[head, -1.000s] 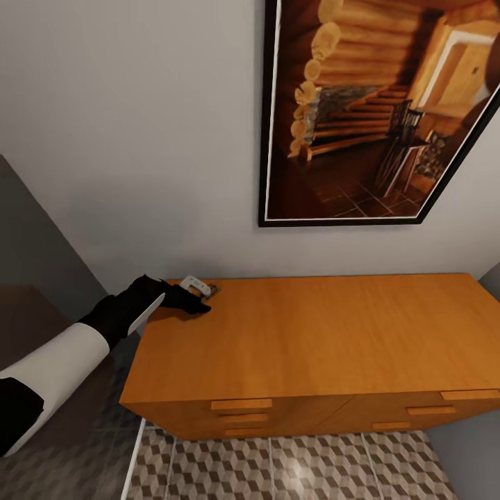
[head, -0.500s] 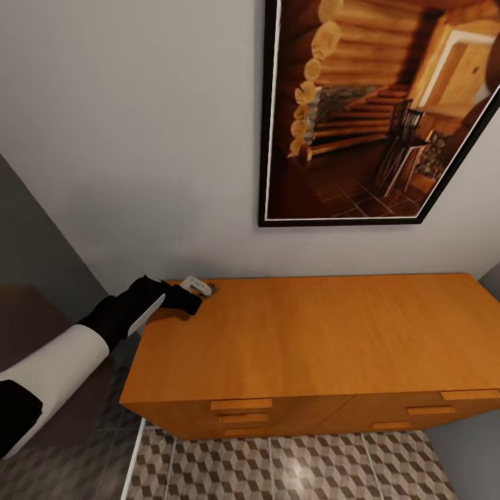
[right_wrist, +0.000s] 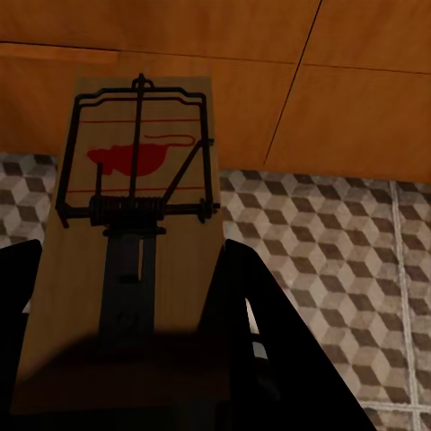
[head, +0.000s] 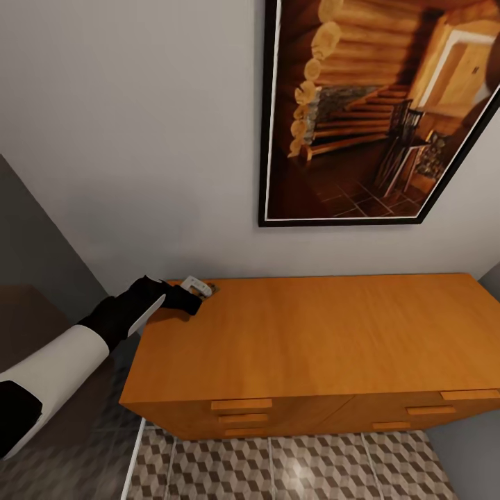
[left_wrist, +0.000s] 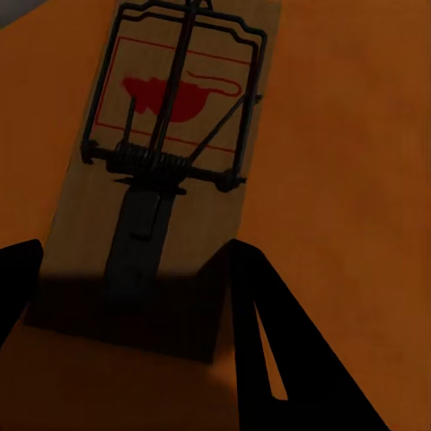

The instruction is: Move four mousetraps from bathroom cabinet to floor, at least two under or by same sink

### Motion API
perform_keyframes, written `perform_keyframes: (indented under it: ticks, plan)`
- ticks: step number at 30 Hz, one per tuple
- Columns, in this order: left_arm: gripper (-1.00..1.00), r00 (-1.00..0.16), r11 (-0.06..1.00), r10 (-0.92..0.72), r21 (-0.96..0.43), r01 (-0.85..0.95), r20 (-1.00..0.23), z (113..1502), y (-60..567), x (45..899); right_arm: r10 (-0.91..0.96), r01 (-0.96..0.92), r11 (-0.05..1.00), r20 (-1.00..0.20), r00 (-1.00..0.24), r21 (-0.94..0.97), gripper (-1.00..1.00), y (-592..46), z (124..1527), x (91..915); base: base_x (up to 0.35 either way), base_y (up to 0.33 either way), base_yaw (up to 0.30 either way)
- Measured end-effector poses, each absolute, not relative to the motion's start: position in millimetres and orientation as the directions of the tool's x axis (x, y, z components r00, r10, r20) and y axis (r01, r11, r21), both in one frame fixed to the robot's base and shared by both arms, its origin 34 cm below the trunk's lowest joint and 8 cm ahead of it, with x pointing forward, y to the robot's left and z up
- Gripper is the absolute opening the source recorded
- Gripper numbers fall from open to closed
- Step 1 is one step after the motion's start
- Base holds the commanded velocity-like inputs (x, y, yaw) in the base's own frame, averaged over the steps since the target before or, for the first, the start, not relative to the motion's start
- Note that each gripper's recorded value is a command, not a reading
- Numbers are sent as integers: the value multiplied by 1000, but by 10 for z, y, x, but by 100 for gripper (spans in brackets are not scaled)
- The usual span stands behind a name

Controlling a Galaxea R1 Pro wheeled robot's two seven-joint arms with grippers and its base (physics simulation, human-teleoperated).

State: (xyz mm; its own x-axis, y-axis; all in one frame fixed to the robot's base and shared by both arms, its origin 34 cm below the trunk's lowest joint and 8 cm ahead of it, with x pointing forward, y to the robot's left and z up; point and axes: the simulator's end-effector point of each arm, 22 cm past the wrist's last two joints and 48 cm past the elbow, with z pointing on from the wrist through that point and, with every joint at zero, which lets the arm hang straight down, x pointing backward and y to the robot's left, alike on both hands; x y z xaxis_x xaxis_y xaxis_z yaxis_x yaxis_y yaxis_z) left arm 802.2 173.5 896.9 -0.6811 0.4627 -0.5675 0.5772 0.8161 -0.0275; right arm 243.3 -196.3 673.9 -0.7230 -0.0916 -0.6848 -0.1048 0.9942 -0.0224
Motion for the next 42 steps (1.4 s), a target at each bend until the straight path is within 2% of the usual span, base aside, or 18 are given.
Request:
perform_keyframes:
  ticks: [18,42]
  plan:
    - [-100,-700,829,438,-47,557,-564,8979,1818,8022,-92,-105,994,-684,-723,-22,-100,-1963,6737,2432,0,0,0]
    - [-100,-645,807,476,4,591,-598,9333,1842,8098,-92,-105,994,-684,-724,-22,-100,-1963,6736,2433,-7,0,0]
